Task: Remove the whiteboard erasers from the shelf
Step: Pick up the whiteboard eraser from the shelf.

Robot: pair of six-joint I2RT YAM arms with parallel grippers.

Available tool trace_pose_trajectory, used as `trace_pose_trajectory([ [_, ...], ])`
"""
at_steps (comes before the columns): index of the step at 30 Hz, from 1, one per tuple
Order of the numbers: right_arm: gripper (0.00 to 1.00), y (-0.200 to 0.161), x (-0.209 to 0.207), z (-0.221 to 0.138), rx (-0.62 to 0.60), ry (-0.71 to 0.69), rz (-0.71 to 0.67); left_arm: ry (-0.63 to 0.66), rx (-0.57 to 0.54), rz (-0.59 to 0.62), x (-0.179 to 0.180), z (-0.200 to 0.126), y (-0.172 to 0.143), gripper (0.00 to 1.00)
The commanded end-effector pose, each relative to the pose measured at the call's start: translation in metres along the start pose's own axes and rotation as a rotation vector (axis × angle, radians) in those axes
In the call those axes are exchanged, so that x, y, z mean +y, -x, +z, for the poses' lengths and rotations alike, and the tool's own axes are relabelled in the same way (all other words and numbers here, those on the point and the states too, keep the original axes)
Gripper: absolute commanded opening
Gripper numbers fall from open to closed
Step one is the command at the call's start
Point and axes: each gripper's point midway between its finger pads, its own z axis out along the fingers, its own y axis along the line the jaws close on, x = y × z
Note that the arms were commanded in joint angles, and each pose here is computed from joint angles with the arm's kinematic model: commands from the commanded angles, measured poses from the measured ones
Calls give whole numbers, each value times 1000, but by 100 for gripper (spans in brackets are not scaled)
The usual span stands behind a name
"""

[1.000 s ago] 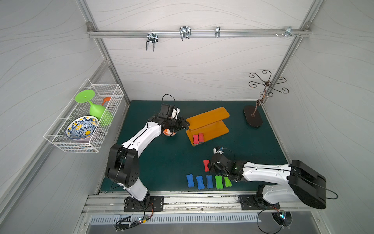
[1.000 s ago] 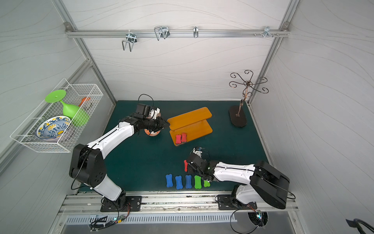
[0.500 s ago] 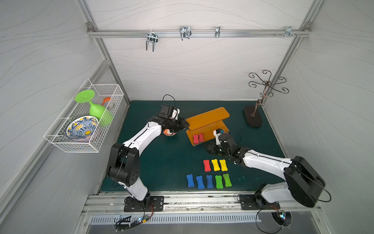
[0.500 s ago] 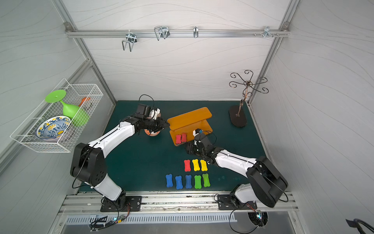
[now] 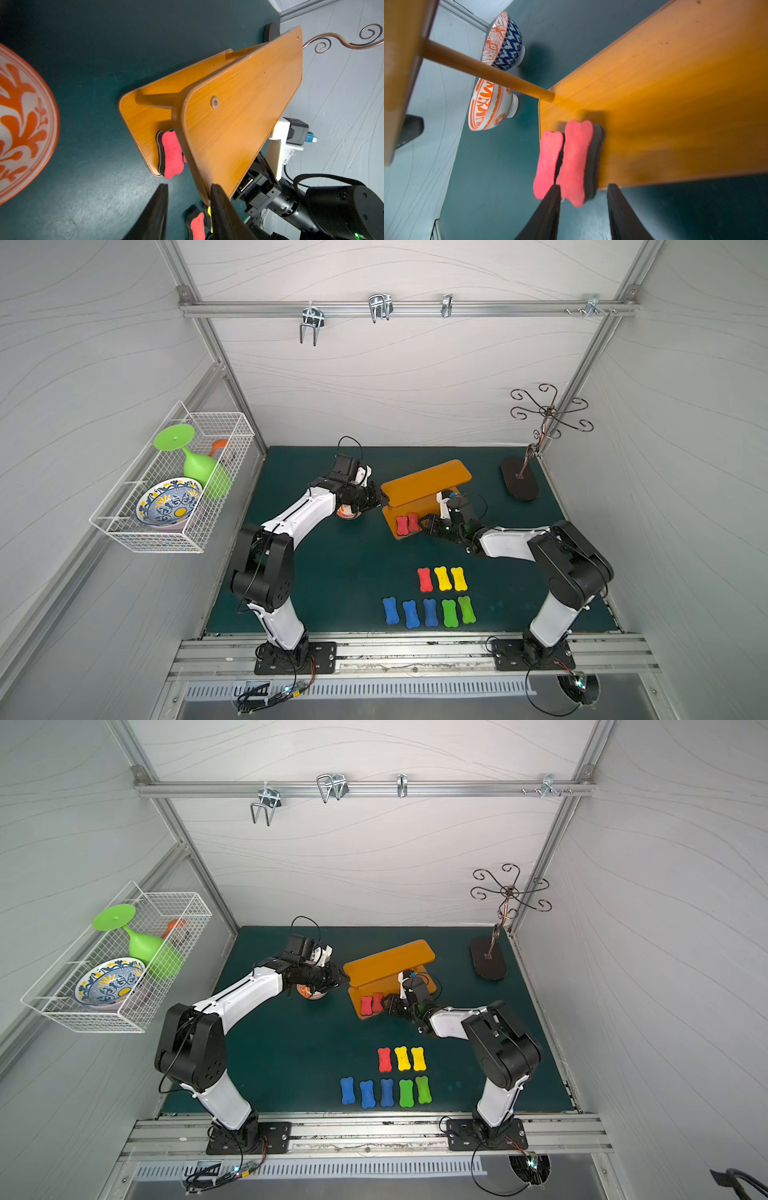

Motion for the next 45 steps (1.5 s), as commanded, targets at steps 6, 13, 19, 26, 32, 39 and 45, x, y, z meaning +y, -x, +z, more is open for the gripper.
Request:
trace_pose_trajectory([
  [6, 41, 9, 4, 21, -17, 42, 20, -25, -12, 20, -9, 3, 10, 37],
  [13, 34, -3, -8, 31, 16, 17, 29, -21, -12, 23, -8, 2, 10, 37],
  [19, 7, -8, -16, 32, 30, -17, 15, -18, -15, 26, -7, 0, 10, 37],
  [26, 0, -1, -10, 22, 19, -47, -12, -3, -28, 27, -5, -3, 10, 42],
  [32, 0, 17, 4, 3, -28, -48, -15, 0, -43, 38, -6, -8, 11, 45],
  [39, 0, 13, 25, -31, -47, -25, 15, -7, -65, 32, -7, -13, 16, 45],
  [45, 0, -54, 39, -73, 15, -66, 38, -10, -93, 27, -6, -24, 20, 46],
])
